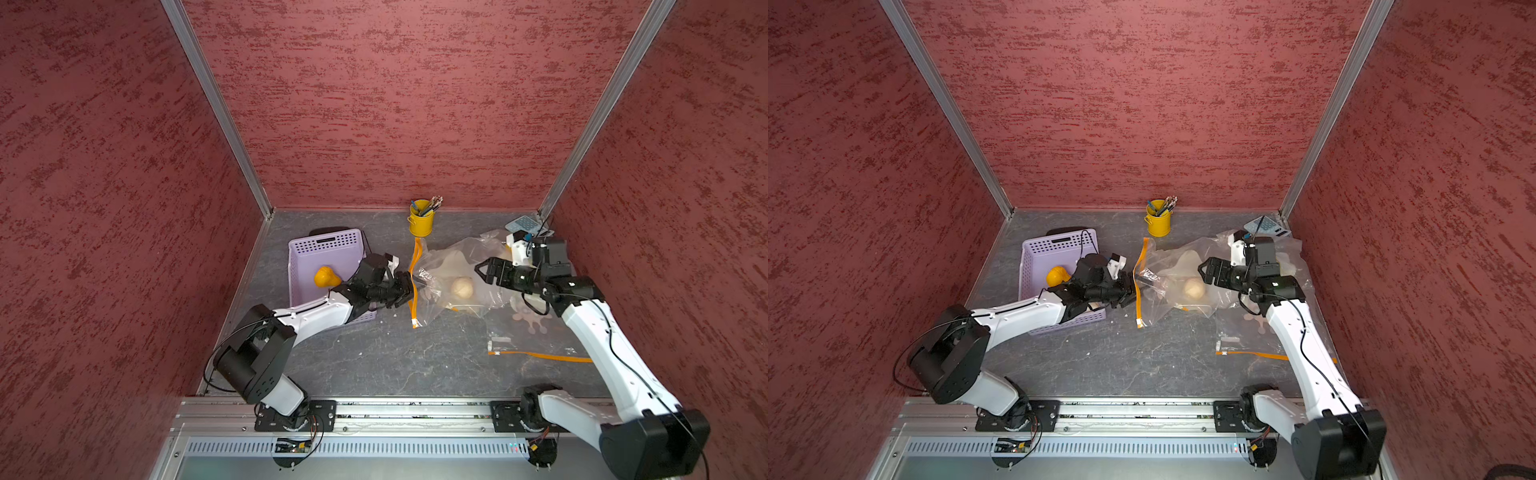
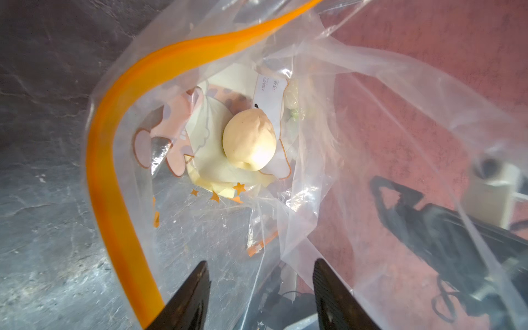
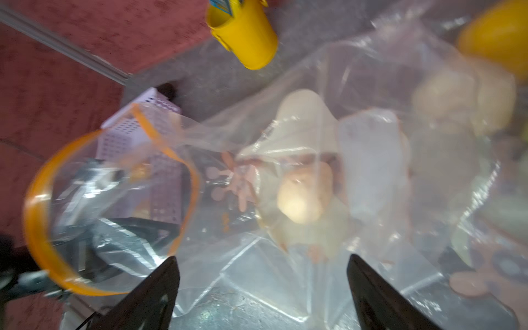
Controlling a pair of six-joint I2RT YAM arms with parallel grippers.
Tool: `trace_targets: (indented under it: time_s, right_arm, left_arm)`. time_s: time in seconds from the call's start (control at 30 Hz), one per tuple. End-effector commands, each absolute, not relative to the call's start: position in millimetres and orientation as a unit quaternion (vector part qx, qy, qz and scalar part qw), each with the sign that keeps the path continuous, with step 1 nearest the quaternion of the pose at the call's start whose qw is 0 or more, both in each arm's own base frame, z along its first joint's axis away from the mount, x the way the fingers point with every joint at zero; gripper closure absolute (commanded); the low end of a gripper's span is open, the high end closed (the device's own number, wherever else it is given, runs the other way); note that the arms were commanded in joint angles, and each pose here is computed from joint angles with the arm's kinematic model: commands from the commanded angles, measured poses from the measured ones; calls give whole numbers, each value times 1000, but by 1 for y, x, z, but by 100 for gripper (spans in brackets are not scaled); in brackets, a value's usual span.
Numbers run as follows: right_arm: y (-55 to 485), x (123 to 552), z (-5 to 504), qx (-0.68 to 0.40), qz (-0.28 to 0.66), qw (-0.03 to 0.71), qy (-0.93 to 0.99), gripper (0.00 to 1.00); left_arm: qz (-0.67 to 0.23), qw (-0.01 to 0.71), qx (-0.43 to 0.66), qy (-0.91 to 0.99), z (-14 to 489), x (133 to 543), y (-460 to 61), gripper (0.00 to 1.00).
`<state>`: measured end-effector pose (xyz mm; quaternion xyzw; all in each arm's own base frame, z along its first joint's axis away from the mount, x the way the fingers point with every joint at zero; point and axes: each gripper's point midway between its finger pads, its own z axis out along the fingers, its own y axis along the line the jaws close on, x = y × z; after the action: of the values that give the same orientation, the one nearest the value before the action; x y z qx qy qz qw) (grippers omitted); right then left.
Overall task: Open the zip-top bag and take out the pear
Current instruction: Pick up the pear from the zipper food storage bag.
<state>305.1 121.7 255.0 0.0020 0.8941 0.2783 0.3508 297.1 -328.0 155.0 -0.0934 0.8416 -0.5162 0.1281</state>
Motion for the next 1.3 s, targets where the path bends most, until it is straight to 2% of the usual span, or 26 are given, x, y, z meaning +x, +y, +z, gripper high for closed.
trace_targets:
  time_s: [0.0,0.13,0.3,0.47,0.53,0.67,0.8,1.07,1.27]
  right_arm:
    - [189,283,262,-109,321,320,885,7]
    - [220,285,237,-141,313,299,890,8]
    - [228,284,219,-159,290,285,900,9]
    - [225,292,199,-162,259,270,913,17]
    - [224,297,198,-159,251,275,915,30]
    - [238,297,207,-168,289,276,901,70]
    - [242,290,220,-172,314,282,890,100]
    - [235,265,271,-171,347,318,866,100]
    - [228,252,262,-168,343,303,873,100]
  left_arm:
    - [-538,133,-63,830,170,296,-344,41]
    - [-539,136,-61,829,172,295,-346,40]
    - [-537,135,-62,830,171,294,-345,40]
    - [-539,135,-64,829,170,294,-344,40]
    - [-538,135,-64,829,170,294,-344,40]
    - [-537,134,-66,830,168,295,-343,40]
    - [-538,134,-65,830,168,296,-344,40]
    - [-530,136,-71,834,160,311,-348,37]
    - [-545,147,-66,823,178,325,-359,35]
